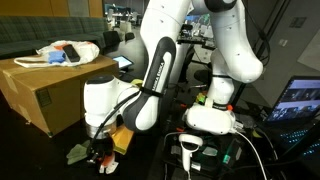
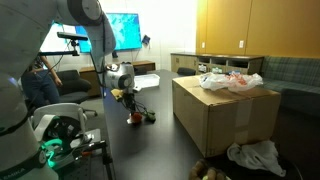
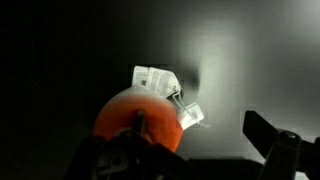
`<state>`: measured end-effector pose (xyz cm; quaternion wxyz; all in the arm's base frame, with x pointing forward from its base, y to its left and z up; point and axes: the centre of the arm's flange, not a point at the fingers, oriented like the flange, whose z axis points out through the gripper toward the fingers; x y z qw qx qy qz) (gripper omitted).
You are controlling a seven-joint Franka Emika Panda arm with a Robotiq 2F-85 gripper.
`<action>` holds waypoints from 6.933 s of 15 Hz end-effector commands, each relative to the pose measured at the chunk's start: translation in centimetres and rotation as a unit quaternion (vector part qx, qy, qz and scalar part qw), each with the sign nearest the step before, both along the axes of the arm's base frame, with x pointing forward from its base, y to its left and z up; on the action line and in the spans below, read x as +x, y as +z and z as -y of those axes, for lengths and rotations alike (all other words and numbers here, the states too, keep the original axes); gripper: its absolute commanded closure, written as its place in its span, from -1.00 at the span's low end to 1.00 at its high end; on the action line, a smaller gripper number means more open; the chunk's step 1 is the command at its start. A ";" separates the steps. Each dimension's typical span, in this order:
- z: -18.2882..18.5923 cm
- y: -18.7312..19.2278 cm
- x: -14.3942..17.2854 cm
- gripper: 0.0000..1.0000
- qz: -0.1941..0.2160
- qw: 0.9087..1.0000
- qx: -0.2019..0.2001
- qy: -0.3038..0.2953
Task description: Put the objects on top of the box on to the table and the objects on the table on to the top of the box
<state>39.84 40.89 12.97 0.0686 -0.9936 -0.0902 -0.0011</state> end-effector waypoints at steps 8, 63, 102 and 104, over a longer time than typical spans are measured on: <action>3.9 -2.2 3.1 -1.00 0.037 0.997 -0.057 -0.026; 21.4 35.1 36.3 0.94 0.157 0.981 -0.114 -0.015; 35.3 33.3 27.3 -1.00 0.043 0.991 -0.128 -0.002; 36.0 33.6 26.0 -1.00 0.037 0.991 -0.128 0.003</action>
